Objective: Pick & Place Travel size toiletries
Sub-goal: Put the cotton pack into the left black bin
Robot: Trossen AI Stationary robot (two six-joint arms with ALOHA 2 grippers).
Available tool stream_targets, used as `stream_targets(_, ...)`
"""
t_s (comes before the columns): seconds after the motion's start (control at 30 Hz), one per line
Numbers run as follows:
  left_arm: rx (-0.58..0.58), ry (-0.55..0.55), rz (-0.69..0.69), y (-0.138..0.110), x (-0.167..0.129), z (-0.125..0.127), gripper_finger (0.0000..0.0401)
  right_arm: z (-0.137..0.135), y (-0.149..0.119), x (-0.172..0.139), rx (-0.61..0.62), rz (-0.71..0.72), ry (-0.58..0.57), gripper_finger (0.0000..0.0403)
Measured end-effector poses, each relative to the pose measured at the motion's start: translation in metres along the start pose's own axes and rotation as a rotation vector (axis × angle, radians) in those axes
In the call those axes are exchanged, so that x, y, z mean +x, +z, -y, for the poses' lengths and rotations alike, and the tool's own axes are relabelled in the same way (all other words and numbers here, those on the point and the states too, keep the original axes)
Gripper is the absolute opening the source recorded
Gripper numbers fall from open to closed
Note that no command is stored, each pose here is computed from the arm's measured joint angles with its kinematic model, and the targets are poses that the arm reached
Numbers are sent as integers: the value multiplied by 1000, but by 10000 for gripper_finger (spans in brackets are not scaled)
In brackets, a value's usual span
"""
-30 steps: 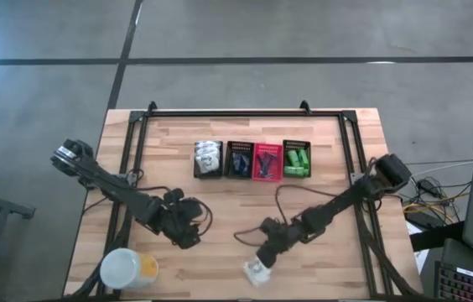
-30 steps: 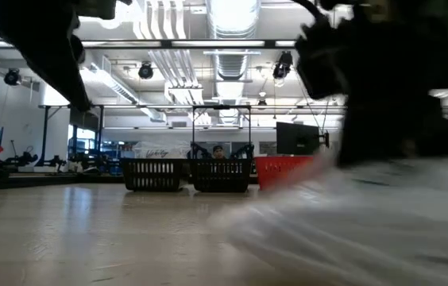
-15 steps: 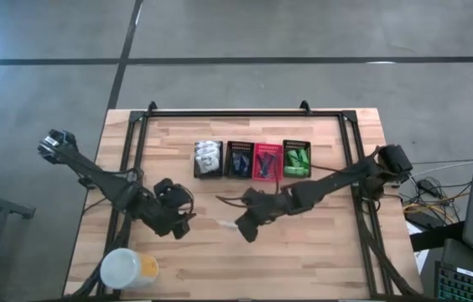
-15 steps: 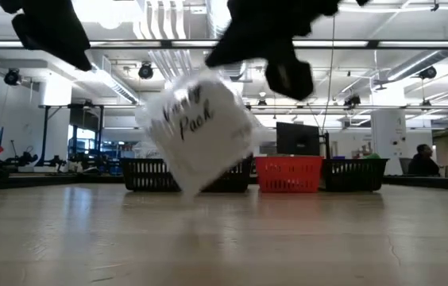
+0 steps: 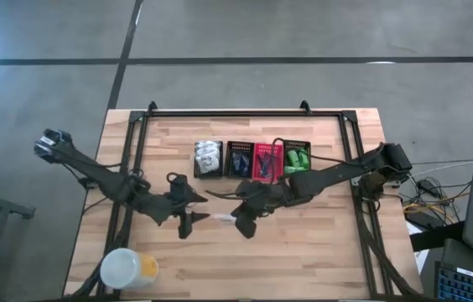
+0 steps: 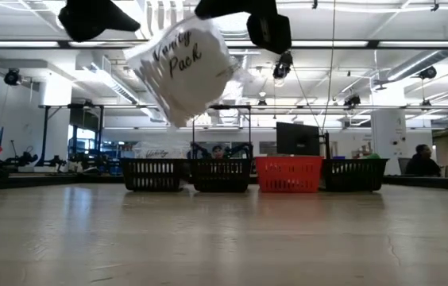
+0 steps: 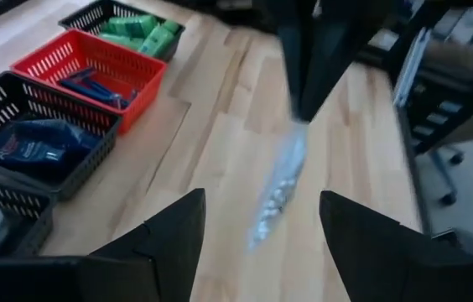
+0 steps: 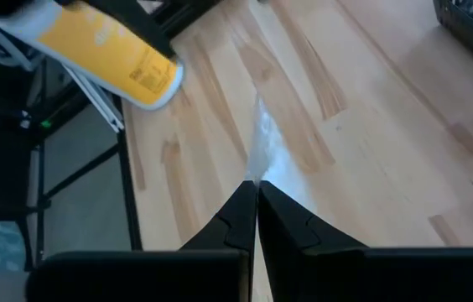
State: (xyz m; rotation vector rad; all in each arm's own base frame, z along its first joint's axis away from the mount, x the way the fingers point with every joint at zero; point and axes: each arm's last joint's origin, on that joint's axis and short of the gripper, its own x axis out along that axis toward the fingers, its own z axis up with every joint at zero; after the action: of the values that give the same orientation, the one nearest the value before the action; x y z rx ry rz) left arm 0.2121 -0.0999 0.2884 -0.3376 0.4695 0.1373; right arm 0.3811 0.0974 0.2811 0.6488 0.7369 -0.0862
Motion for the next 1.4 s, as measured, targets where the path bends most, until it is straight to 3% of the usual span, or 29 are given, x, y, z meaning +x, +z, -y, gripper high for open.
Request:
stream_targets(0.27, 125, 18, -56, 4, 26, 10, 242, -3, 3, -1, 13, 12, 7, 8)
stream_targets(0.5, 151, 75, -47, 10, 38, 12, 290, -4, 1, -1, 13, 7, 10, 8)
stream_targets(0.63, 150, 4, -113, 6, 45, 13, 312, -4, 1, -1, 12, 6, 11, 8)
stream_targets(0.93, 176, 27, -184, -6, 66, 13, 302, -5, 0, -1, 1, -9, 28, 8)
stream_targets(1.13, 184, 41, -203, -9, 74, 14, 245, -5, 0, -1, -2, -11, 29, 8)
stream_targets(1.4, 204, 49, -220, -11, 73, 12, 84, -5, -1, -1, 6, -13, 26, 8)
